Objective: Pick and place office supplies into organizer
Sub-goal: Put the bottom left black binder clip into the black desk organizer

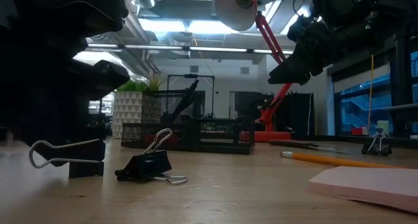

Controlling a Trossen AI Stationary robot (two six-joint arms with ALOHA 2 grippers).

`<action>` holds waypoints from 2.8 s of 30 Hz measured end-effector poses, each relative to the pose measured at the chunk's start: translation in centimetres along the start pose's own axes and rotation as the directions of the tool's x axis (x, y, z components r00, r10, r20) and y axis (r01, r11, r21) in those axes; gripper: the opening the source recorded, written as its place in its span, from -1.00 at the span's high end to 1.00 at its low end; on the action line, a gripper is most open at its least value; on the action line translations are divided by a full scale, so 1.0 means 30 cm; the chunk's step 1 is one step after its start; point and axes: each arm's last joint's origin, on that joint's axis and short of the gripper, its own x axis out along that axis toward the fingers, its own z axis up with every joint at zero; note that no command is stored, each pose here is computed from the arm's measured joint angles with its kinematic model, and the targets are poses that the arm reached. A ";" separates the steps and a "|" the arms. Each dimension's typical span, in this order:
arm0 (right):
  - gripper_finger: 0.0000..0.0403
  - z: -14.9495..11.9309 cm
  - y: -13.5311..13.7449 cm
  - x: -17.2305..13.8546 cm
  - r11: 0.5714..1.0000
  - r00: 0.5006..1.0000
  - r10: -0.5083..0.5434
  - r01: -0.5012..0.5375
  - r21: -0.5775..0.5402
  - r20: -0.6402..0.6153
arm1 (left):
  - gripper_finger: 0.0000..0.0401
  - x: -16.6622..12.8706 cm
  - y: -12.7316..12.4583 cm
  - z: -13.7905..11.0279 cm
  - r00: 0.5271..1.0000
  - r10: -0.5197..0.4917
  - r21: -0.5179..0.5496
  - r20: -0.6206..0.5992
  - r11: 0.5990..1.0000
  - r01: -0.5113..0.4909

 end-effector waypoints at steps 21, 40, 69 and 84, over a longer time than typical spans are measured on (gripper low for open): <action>0.06 0.000 0.000 0.000 1.000 1.000 0.000 0.000 -0.023 -0.001 | 0.99 -0.078 0.131 0.033 0.997 0.041 -0.016 -0.057 0.999 -0.042; 0.06 -0.001 0.000 0.000 0.997 1.000 -0.001 0.001 -0.076 -0.003 | 0.99 -0.160 0.442 0.055 0.914 0.388 0.164 -0.121 0.916 -0.367; 0.07 -0.004 0.000 0.000 0.997 1.000 -0.002 0.001 -0.074 -0.013 | 0.99 -0.142 0.546 0.004 0.911 0.290 0.139 -0.293 0.956 -0.259; 0.07 -0.006 -0.001 0.000 0.997 1.000 -0.002 0.001 -0.074 -0.019 | 0.93 -0.135 0.546 -0.001 0.904 0.298 0.111 -0.307 0.954 -0.277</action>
